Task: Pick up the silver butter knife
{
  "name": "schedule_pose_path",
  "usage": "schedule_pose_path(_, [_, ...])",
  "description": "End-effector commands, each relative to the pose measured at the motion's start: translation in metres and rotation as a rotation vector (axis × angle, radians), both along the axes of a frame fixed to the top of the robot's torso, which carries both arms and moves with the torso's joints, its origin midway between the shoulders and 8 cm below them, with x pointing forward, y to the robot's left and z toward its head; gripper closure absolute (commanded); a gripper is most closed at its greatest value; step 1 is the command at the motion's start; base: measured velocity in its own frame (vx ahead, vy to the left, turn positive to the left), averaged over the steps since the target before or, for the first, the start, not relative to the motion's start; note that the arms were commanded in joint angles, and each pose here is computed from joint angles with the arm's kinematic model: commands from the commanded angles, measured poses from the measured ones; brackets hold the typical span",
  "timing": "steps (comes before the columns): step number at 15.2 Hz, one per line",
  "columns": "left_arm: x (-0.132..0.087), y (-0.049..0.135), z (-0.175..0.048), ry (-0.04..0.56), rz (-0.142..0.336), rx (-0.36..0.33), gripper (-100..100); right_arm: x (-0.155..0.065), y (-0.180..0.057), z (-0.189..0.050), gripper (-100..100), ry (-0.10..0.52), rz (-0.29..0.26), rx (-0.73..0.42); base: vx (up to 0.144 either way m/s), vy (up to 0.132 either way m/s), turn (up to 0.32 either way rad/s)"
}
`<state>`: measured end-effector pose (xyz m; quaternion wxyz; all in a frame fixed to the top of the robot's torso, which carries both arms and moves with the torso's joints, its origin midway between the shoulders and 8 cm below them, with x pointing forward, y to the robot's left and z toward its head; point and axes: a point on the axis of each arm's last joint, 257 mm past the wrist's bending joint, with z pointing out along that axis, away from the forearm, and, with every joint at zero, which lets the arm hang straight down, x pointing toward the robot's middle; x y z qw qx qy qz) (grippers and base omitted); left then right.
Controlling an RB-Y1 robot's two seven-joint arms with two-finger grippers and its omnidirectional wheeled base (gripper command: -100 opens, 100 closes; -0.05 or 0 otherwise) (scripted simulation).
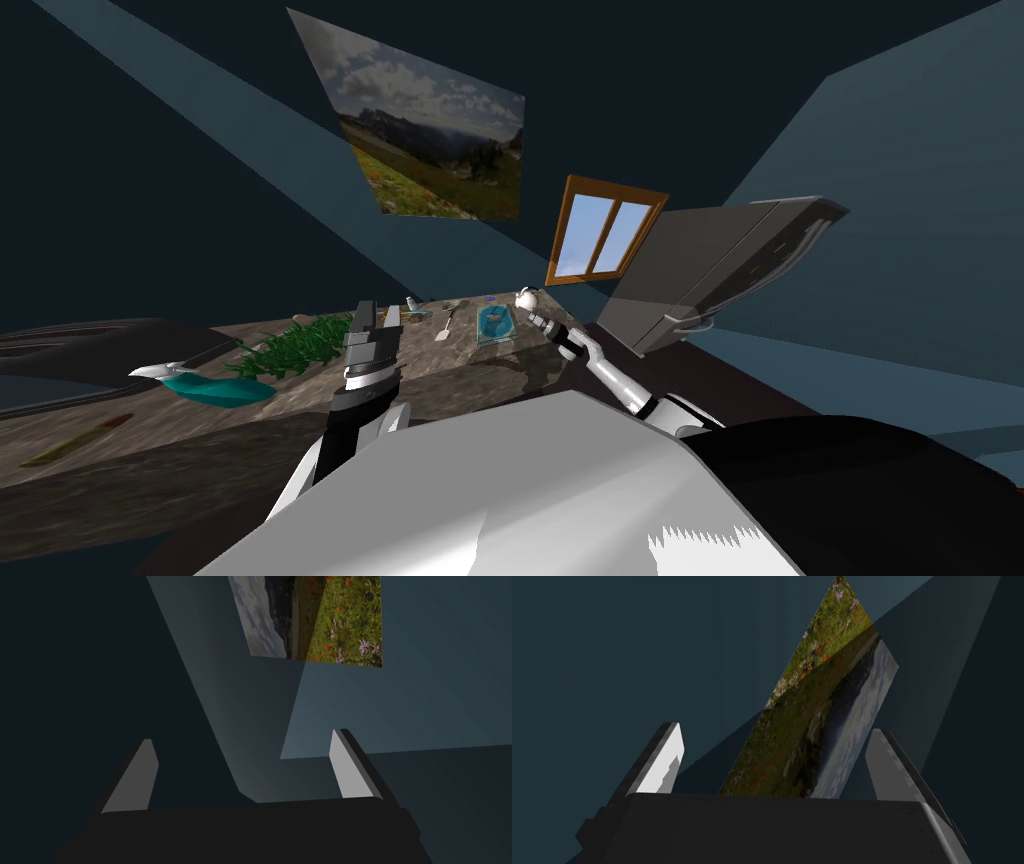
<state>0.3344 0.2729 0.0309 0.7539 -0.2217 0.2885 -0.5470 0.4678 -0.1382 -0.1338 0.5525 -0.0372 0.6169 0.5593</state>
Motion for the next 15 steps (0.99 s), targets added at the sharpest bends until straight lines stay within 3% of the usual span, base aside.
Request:
schedule_pose_path(1, [0.000,0.000,0.000,0.000,0.000,0.000,0,0.007,-0.008,-0.014,-100,0.028,-0.011,-0.031,0.007,0.029,0.010])
schedule_pose_path(2, [0.000,0.000,0.000,0.000,0.000,0.000,0,0.012,-0.007,-0.022,-100,0.037,0.014,-0.095,0.008,0.034,0.013])
schedule_pose_path(4, [0.000,0.000,0.000,0.000,0.000,0.000,0,0.017,-0.016,-0.034,-100,0.061,-0.007,-0.104,0.008,0.035,0.010])
schedule_pose_path(5, [0.000,0.000,0.000,0.000,0.000,0.000,0,0.021,-0.015,-0.040,-100,0.067,0.018,-0.167,0.009,0.041,0.013])
schedule_pose_path(8, [0.000,0.000,0.000,0.000,0.000,0.000,0,0.027,-0.026,-0.053,-100,0.094,-0.007,-0.178,0.004,0.032,0.008])
schedule_pose_path(9, [0.000,0.000,0.000,0.000,0.000,0.000,0,0.032,-0.027,-0.058,-100,0.097,0.014,-0.241,0.002,0.031,0.014])
schedule_pose_path(15, [0.000,0.000,0.000,0.000,0.000,0.000,0,0.045,-0.057,-0.089,-100,0.162,-0.022,-0.324,0.007,0.031,0.013])
